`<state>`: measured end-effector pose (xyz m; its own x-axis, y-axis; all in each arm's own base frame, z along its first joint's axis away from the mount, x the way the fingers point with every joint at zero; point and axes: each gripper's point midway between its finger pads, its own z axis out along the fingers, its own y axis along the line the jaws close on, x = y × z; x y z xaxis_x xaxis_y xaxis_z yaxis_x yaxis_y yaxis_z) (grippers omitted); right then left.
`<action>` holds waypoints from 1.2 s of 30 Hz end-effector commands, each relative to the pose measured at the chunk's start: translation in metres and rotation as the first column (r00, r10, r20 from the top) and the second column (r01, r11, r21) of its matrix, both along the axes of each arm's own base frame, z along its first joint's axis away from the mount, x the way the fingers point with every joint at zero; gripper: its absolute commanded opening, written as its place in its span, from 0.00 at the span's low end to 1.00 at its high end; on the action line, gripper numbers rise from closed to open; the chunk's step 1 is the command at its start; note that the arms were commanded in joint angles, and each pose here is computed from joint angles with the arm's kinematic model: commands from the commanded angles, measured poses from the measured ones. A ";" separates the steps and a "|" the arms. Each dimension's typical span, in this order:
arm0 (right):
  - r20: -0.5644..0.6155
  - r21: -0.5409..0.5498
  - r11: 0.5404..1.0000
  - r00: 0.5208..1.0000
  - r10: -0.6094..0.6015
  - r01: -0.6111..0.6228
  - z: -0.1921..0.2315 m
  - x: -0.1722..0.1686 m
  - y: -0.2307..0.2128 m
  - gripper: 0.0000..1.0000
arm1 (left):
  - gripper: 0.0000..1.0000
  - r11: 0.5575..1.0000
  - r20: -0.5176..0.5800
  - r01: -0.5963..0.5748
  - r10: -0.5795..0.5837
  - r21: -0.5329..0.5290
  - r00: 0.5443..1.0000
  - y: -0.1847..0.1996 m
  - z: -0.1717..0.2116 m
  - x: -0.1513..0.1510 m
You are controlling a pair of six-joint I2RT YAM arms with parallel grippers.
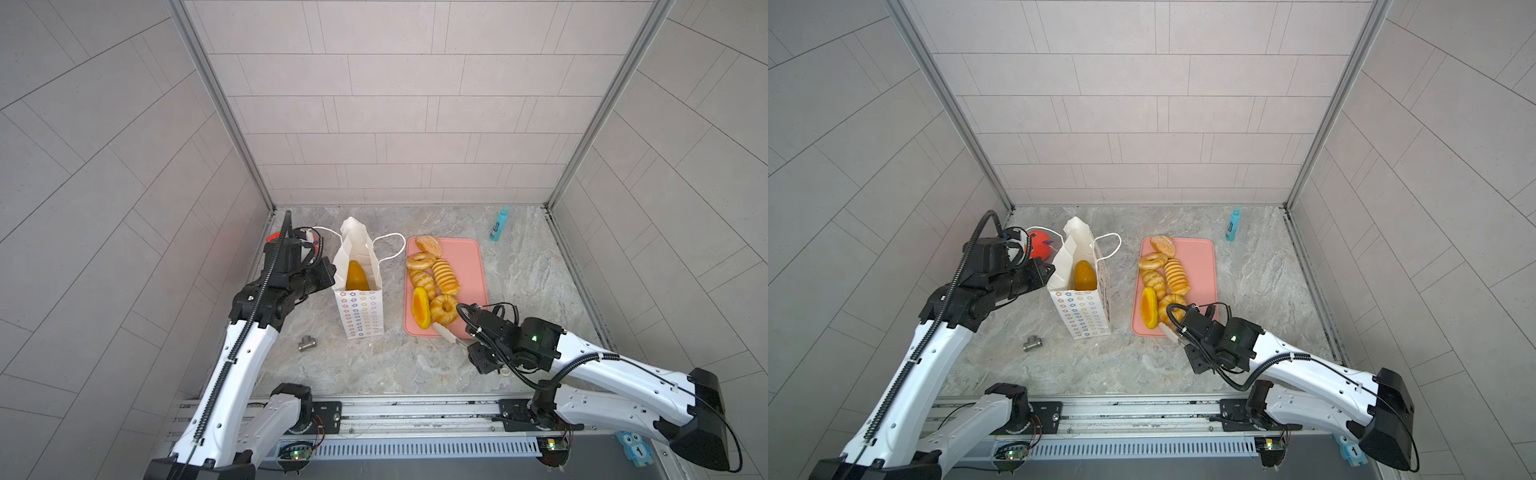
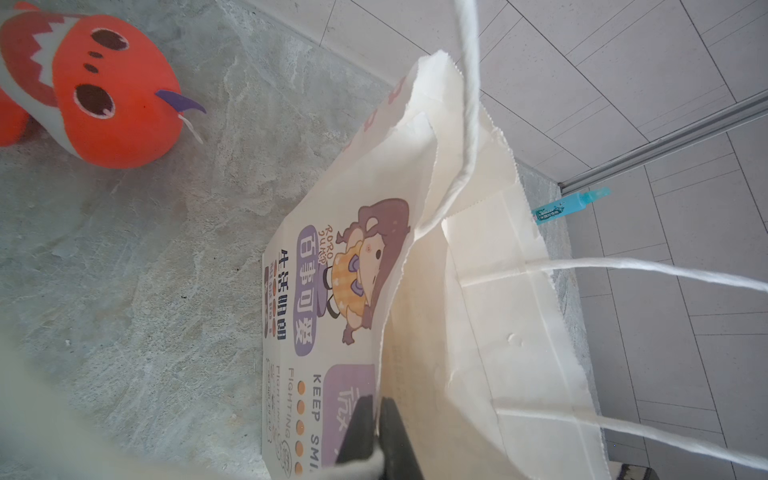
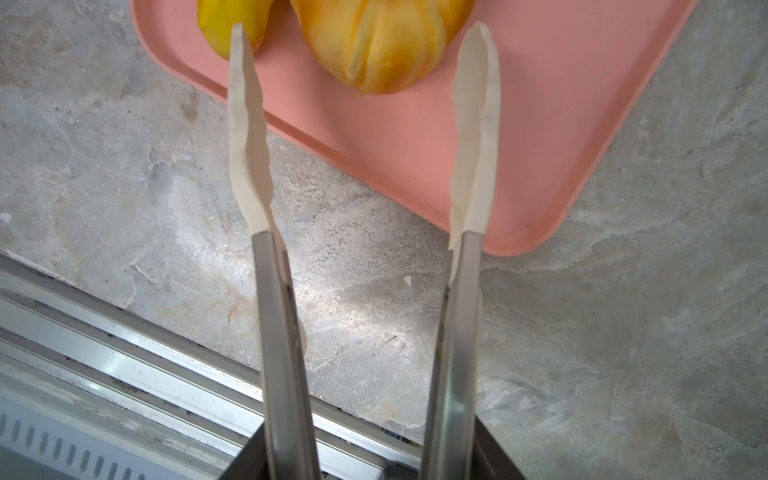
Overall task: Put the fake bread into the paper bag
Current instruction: 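Lower the tongs around the golden ring bun and pinch it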
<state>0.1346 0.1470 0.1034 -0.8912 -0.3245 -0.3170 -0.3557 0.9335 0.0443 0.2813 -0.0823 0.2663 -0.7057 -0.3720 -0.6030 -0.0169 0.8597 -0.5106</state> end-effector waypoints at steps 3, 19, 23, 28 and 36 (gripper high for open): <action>0.052 0.018 1.000 0.999 -0.014 0.013 0.008 0.017 0.006 0.57 | 0.09 1.000 -0.018 -0.008 0.008 0.015 1.000 0.002 -0.006 -0.001; 0.042 0.034 0.999 0.999 -0.026 0.025 0.005 0.040 0.014 0.58 | 0.09 1.000 -0.024 -0.006 0.006 0.016 1.000 0.002 -0.008 -0.001; 0.040 0.027 0.999 0.999 -0.022 0.021 0.004 0.044 0.018 0.57 | 0.09 1.000 -0.021 -0.005 0.006 0.016 1.000 0.002 -0.006 0.000; 0.043 0.013 1.000 0.999 -0.021 0.020 0.005 0.046 0.017 0.50 | 0.09 1.000 -0.018 -0.007 0.007 0.015 1.000 0.002 -0.005 0.000; 0.057 0.012 1.000 0.998 -0.026 0.025 0.012 0.042 0.009 0.47 | 0.09 1.000 -0.016 -0.006 0.006 0.015 1.000 0.002 -0.004 0.000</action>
<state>0.1713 0.1576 0.0991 -0.8954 -0.3125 -0.3173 -0.3400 0.9398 0.0340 0.2819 -0.0823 0.2652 -0.7078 -0.3714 -0.6008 -0.0188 0.8602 -0.5096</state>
